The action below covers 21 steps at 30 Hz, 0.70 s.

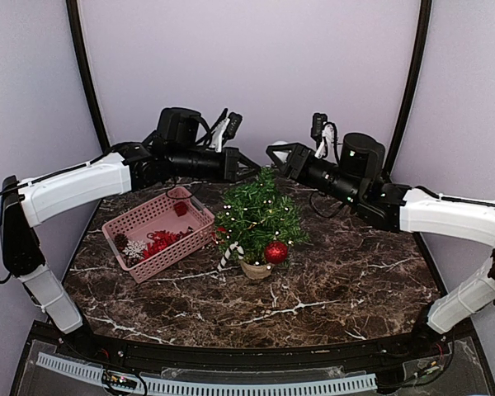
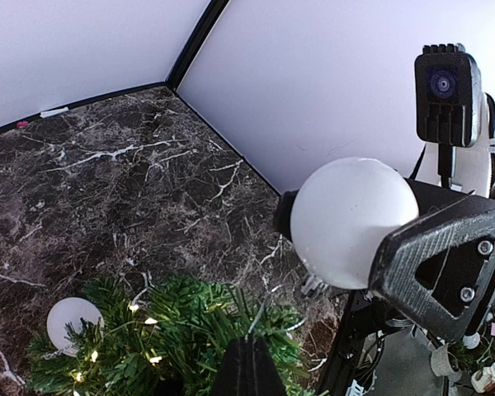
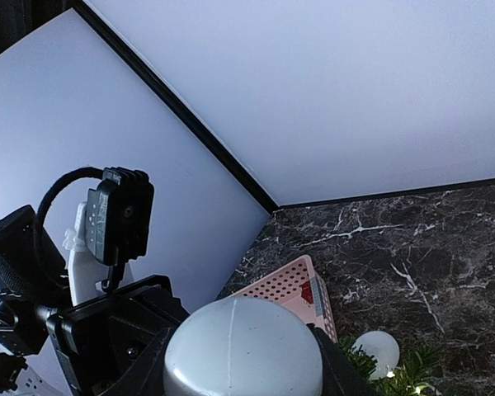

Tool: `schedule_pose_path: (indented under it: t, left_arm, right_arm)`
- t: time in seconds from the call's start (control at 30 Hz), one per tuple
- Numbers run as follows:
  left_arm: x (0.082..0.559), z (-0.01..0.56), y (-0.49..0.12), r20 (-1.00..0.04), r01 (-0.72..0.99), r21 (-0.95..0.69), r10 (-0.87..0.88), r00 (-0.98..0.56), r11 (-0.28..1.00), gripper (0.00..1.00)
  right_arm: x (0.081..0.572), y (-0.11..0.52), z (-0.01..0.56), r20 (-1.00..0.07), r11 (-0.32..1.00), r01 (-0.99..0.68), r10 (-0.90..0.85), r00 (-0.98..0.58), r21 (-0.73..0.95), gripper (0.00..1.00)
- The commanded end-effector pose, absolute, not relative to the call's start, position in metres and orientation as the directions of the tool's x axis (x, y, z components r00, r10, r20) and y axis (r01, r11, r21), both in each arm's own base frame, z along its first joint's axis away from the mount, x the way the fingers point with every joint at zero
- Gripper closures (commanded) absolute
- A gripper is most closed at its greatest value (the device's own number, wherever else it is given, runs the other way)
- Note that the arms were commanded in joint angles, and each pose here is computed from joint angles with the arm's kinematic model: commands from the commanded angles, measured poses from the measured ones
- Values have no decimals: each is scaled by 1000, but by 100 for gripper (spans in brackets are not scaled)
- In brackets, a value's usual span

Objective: Decorate the small christmas tree
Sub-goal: Hang the ornament ball on the branch.

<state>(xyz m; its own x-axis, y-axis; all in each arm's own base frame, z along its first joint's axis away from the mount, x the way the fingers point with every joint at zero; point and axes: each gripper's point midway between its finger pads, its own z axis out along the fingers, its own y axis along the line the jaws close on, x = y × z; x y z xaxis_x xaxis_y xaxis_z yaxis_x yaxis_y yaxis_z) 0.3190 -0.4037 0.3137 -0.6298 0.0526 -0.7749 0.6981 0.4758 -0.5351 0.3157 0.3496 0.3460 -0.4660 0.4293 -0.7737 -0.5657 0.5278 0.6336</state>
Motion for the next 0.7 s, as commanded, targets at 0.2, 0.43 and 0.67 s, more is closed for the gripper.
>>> schedule_pose_path:
  t: [0.2,0.43,0.67]
  left_arm:
    - [310,314,-398,-792,725,-515,70,-606,458,100]
    - [307,316,-395,-802,733,-506,67,-594,455,100]
    - [307,312,-395,-800,732,-503,75,-596,459,100]
  right_arm:
    - [307,348,356,-764,484,-592,452,-461,644,60]
    - [304,349,354,-761,474,-597,447,-471,648,60]
    - [305,350,345,-755,476,-586,441,-486,656,61]
